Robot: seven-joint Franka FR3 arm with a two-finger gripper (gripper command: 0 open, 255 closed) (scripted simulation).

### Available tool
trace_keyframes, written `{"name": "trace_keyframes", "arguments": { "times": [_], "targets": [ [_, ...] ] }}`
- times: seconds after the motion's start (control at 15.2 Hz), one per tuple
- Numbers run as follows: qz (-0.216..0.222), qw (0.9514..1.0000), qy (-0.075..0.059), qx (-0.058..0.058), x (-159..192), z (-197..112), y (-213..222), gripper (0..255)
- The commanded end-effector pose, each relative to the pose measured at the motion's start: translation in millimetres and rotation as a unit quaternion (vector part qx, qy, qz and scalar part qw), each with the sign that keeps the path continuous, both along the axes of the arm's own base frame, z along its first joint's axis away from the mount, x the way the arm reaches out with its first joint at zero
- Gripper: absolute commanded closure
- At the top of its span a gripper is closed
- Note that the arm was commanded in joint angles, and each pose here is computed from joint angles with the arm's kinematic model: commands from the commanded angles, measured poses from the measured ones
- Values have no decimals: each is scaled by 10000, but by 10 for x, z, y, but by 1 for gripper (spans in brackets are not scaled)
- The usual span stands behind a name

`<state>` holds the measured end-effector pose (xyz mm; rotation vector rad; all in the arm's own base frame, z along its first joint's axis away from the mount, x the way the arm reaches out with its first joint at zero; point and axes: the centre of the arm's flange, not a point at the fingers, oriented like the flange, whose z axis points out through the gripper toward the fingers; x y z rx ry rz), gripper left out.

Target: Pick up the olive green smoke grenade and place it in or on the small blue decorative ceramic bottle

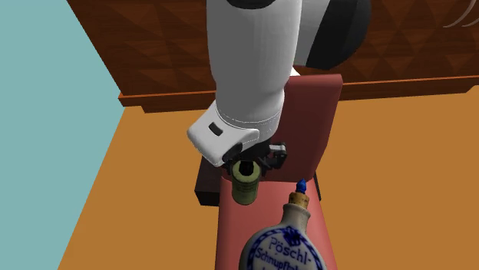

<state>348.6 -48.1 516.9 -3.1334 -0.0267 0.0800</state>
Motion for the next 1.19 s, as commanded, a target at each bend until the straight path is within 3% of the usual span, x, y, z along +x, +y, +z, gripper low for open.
{"name": "trace_keyframes", "arguments": {
  "times": [0.0,1.12],
  "targets": [
    [0,10000,-1,0,-10,99,10,255],
    [0,10000,-1,0,-10,996,10,255]
  ]
}}
